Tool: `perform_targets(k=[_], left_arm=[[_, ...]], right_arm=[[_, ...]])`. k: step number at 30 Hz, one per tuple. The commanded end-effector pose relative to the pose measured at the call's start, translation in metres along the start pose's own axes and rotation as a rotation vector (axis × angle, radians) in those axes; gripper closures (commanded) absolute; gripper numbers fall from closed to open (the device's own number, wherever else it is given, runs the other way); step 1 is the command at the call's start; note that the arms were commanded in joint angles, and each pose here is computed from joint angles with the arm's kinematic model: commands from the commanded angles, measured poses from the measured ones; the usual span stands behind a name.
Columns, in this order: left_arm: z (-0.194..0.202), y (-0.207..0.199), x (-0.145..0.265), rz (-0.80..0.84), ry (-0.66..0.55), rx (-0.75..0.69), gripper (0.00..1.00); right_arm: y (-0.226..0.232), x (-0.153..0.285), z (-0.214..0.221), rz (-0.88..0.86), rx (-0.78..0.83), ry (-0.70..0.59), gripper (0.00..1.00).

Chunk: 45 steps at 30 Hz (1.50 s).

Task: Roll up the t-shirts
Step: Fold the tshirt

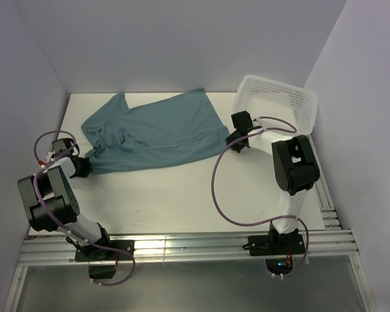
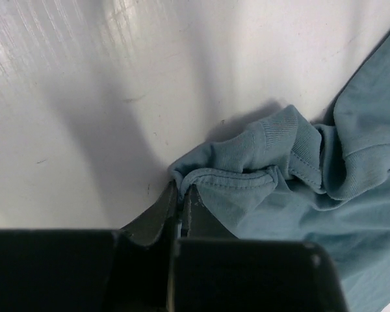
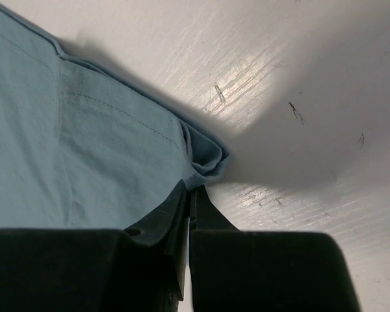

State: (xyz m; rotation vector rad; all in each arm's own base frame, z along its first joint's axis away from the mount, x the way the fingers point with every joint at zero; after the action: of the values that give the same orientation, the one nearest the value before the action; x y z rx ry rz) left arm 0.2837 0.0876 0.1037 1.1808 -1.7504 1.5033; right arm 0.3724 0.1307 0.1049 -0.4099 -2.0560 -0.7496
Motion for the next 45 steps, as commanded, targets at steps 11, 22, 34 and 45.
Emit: perform_targets(k=[11, 22, 34, 45], left_arm=[[0.012, 0.048, 0.046, -0.175, 0.05, -0.145, 1.0], [0.021, 0.062, 0.089, -0.165, 0.121, -0.122, 1.0], [0.028, 0.092, 0.121, -0.296, 0.133, -0.077, 1.0], [0.02, 0.092, 0.148, -0.376, 0.102, -0.119, 0.02]], right_arm=[[-0.06, 0.035, 0.017, 0.068, -0.045, 0.034, 1.0], [-0.129, 0.088, 0.05, 0.215, -0.047, 0.102, 1.0], [-0.175, 0.12, 0.08, 0.305, -0.055, 0.201, 1.0], [-0.185, 0.146, 0.082, 0.306, 0.01, 0.189, 0.36]])
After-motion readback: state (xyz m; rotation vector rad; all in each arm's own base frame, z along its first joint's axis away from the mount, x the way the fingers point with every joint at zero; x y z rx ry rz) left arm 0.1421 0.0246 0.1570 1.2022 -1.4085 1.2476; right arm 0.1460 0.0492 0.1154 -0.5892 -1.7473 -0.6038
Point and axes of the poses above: each gripper's point midway between its finger pads, its own x axis back along the fingers, its own y axis along the line the jaws close on, z = x × y, the point moved 10 cm from there along x, back along the fingers, and after that the axes turned 12 degrees about x, right-handed, at the moved point
